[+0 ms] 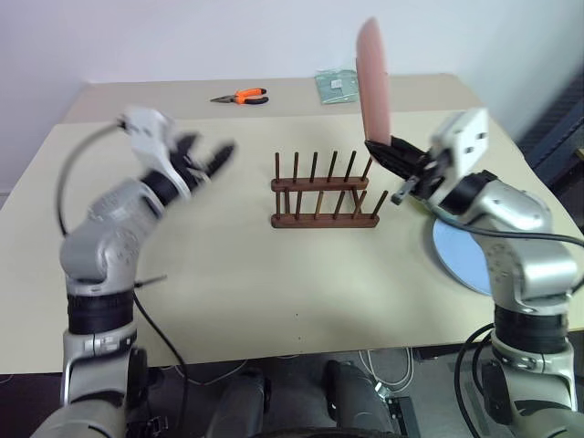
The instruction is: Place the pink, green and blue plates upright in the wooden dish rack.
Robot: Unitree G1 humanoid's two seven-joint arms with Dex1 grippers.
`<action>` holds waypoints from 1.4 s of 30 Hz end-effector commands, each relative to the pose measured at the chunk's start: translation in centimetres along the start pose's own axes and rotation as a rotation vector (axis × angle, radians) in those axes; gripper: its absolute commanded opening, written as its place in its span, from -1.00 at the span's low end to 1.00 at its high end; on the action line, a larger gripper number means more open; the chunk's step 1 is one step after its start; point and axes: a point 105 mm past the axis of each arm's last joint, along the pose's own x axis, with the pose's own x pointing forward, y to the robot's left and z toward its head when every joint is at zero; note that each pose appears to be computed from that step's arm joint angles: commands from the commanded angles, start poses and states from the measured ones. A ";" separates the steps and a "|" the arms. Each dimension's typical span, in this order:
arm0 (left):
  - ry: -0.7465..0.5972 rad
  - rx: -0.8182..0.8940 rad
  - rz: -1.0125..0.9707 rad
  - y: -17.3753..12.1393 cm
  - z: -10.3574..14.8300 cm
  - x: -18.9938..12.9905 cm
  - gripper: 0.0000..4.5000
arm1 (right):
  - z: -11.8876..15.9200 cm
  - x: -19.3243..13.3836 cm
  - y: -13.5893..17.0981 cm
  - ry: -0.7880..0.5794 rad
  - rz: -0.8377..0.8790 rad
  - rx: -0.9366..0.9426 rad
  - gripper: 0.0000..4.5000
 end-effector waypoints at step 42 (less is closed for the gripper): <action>0.147 0.076 -0.469 -9.2 -4.1 0.0 0.86 | -9.7 -13.7 -11.8 0.898 -0.194 -0.703 0.98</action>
